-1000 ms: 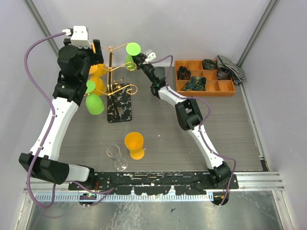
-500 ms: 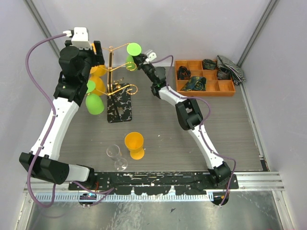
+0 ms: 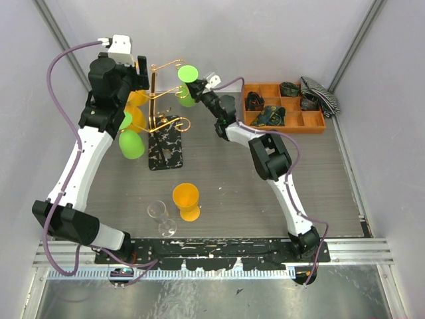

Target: Place the wine glass upside down on the wine glass rack

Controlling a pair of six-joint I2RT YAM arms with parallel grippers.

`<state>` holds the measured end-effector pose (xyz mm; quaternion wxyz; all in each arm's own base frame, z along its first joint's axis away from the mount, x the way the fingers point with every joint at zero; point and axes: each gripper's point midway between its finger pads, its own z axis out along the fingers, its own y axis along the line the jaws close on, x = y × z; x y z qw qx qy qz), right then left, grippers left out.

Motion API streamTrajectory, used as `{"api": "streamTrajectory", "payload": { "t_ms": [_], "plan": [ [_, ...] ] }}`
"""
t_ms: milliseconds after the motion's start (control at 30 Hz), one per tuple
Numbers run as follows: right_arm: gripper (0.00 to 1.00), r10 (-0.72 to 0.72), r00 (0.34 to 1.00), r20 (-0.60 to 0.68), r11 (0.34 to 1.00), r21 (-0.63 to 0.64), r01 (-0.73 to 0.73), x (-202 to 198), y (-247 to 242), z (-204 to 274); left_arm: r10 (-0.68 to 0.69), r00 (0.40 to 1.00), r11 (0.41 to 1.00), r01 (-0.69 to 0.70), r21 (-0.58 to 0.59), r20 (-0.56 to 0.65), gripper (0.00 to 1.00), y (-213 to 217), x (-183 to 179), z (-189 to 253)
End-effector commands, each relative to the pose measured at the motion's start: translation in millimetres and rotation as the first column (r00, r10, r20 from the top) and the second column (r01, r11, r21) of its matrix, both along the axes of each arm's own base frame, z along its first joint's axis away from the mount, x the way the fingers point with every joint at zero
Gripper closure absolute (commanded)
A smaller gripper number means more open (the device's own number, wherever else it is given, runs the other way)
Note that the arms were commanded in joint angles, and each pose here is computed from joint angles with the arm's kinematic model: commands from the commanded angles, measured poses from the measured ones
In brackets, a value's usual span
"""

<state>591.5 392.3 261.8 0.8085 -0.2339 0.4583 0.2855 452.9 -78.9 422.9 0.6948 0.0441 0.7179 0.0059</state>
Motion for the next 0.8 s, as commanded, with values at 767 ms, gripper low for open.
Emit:
{"api": "streamTrajectory", "payload": {
  "t_ms": [767],
  "plan": [
    [0.99, -0.272, 0.962, 0.015, 0.960, 0.071, 0.270, -73.4, -152.6, 160.7, -0.334, 0.891, 0.941, 0.294, -0.170, -0.307, 0.17, -100.1, 73.9, -82.4]
  ]
}}
